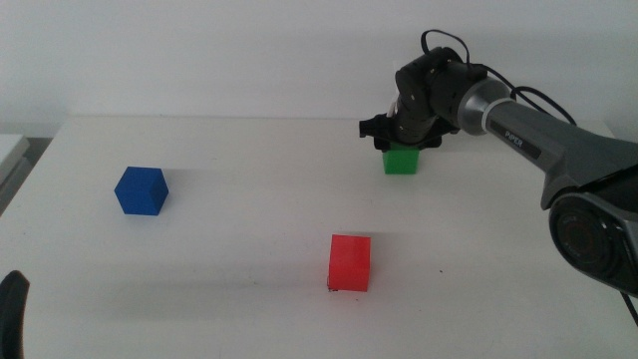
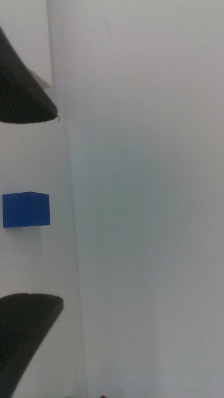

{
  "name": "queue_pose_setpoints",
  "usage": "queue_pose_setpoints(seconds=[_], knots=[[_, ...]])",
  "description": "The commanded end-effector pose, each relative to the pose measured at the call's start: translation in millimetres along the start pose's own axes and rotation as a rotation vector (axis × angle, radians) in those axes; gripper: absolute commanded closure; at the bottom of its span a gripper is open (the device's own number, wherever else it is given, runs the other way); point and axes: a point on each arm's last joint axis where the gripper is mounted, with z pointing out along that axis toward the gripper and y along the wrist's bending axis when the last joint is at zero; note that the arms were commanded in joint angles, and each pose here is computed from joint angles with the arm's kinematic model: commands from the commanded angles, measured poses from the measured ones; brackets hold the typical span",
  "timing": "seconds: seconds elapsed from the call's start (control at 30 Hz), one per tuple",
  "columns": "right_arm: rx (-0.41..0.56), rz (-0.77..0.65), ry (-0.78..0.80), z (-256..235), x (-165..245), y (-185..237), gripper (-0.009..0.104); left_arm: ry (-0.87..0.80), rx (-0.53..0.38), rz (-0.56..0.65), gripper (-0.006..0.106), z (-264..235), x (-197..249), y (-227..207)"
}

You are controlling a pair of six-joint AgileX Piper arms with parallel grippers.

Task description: Stack red cubes first, then green, then blue cubes in a specific spot.

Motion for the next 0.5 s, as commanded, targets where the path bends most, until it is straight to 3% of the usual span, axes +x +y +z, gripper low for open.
queue_pose_setpoints(seconds=[0.0, 0.2, 0.37, 0.47], knots=[[0.021, 0.02, -0.017, -32.8, -10.6, -2.1, 0.066, -0.013, 0.004, -0.007, 0.008, -0.2, -0.9, -0.1], [0.028, 0.003, -0.099, -154.6, 17.6, 22.3, 0.066, -0.013, 0.004, -0.007, 0.008, -0.2, -0.9, -0.1], [-0.074, 0.022, -0.147, -212.8, 69.5, 50.0, 0.066, -0.013, 0.004, -0.007, 0.008, -0.2, -0.9, -0.1], [-0.042, 0.018, -0.113, -224.6, 92.8, 67.8, 0.066, -0.013, 0.004, -0.007, 0.008, -0.2, -0.9, -0.1]])
